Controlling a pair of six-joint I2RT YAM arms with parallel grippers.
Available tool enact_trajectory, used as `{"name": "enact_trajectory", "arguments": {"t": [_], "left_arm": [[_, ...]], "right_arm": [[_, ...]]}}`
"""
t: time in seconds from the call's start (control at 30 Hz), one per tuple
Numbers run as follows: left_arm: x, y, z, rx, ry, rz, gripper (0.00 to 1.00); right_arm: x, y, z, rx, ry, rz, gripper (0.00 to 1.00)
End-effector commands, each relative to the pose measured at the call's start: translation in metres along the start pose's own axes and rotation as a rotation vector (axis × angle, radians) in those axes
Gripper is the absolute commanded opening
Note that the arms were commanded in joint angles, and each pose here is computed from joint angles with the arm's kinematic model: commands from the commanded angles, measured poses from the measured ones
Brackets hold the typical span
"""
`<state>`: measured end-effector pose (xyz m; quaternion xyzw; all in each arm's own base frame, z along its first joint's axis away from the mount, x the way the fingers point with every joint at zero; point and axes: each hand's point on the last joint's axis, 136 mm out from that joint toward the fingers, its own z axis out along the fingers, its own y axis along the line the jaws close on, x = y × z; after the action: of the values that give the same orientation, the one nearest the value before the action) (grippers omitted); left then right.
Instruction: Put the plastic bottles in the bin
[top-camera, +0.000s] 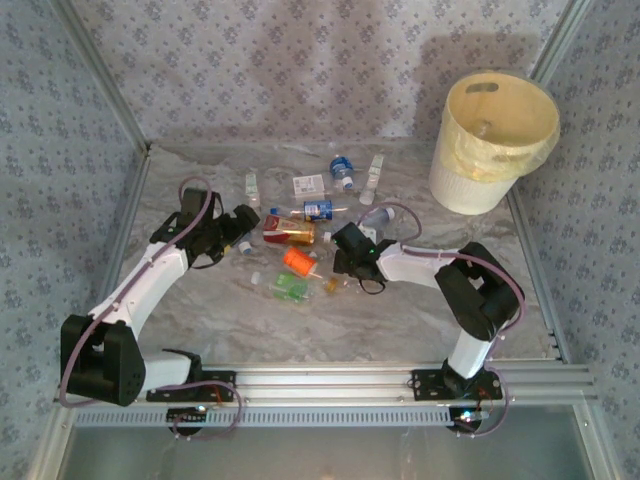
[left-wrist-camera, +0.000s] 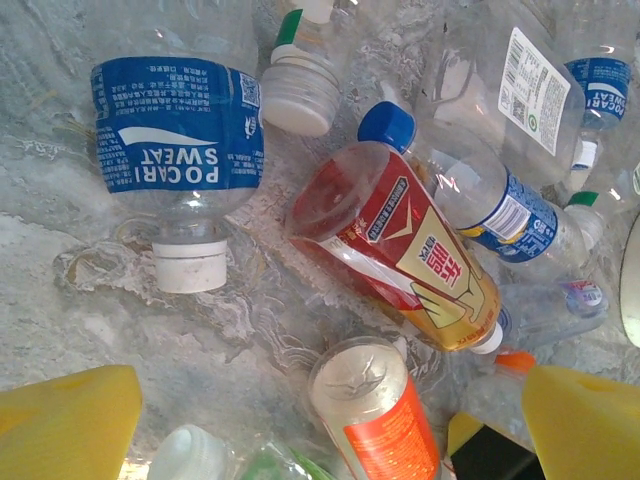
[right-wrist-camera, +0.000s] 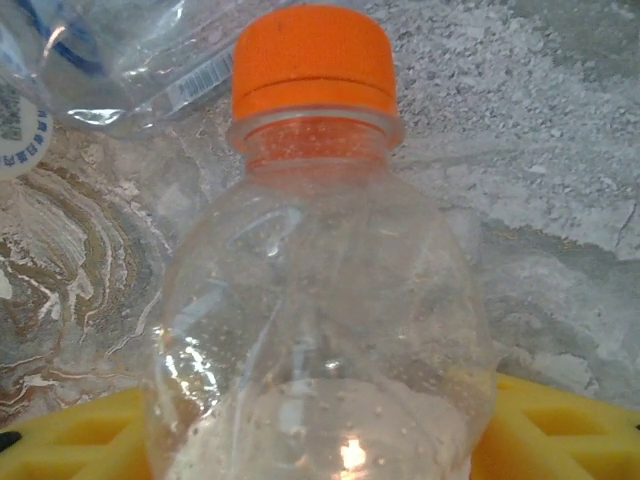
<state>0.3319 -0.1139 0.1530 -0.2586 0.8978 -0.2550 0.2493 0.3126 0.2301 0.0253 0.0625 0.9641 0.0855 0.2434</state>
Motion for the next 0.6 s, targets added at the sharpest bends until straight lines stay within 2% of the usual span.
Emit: {"name": "enact_trajectory", "arguments": {"t": [0.0,0.23,0.33,0.43,0.57], "left_arm": [[-0.007,-0.001,-0.005,-0.020,-0.027,0.035,0.98],[-0.008,0.002,0.001,-0.028,-0.029,0.030,0.98],[-0.015,0.002,0.000,-0.036,-0.067,0.006,0.98],[-0.023,-0.003,-0.005,-0.018,-0.110,-0.001,0.98],[-0.031,-0.001,-0.011,-0.043,-0.148,0.004,0.98]], "right_arm": [[0.005,-0.004,0.007,0.007,0.003,0.020,0.61],[-0.011,-0.010,-0.009,-0.034,-0.079,0.018,0.50],[-0.024,-0.008,-0.019,-0.079,-0.126,0.020,0.44],[-0.037,-0.006,-0.032,-0.113,-0.199,0.012,0.41],[-0.061,0.006,-0.060,-0.244,-0.358,-0.003,0.38]]}}
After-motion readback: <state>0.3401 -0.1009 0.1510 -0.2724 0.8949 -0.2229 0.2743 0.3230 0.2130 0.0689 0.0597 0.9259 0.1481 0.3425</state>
